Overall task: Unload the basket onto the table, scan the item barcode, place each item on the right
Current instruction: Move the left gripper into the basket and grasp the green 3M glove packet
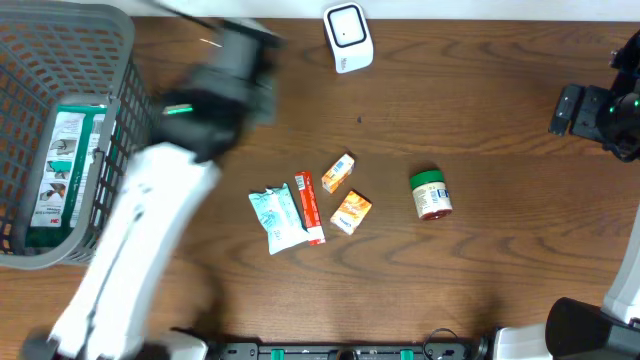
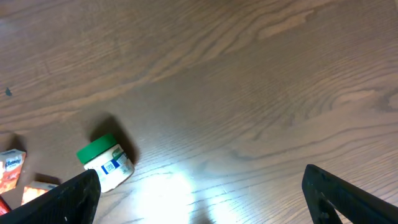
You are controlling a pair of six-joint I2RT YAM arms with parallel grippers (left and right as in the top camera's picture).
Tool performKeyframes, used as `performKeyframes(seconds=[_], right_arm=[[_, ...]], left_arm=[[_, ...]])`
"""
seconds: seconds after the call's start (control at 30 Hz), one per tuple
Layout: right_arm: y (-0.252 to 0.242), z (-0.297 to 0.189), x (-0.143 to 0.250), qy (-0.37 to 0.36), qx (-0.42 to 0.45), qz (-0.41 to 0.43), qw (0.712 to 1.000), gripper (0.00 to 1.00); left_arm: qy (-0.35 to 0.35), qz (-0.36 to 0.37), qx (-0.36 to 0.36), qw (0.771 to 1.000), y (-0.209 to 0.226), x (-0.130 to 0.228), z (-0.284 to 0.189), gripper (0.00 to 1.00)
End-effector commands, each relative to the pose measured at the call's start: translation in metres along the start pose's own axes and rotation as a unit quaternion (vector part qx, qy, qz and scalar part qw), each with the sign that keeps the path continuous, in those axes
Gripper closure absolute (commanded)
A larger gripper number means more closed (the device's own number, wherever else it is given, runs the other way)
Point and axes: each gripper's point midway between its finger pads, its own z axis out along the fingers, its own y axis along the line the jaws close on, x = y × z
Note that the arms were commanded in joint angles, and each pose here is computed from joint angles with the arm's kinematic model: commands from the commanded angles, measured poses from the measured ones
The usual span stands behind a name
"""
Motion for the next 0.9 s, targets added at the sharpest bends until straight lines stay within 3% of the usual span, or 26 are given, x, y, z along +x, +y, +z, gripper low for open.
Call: performKeyframes(seconds=[0.0,0.13,0.27,0.4,0.7,0.87], right_arm=[[0.000,-0.001,-0.002,-0.004,-0.001,0.007,1.000,0.01],[0.000,-0.001,-0.002,-0.004,-0.001,0.007,1.000,0.01],[0.000,-0.001,-0.002,-0.004,-0.001,0.007,1.000,0.01],[0.000,-0.001,-0.002,-0.004,-0.001,0.007,1.000,0.01],[0.000,-0.001,-0.002,-0.004,-0.001,0.007,1.000,0.01],[0.000,-0.001,-0.002,-0.004,-0.001,0.007,1.000,0.01]], left_arm=[[-0.059,-0.099,-0.048,0.992,0.071,-0.029,-0.034,0.41],[-0.071,-0.161,-0.147,0.973,0.155,-0.029,-0.041,0.31],[-0.035,-0.214,-0.233,0.948,0.231,-0.005,-0.029,0.22],[0.015,-0.240,-0.276,0.930,0.273,0.022,-0.004,0.09],[0.129,-0.156,-0.285,0.937,0.305,0.061,0.077,0.00],[0.189,-0.150,-0.263,0.934,0.302,0.090,0.116,0.00]])
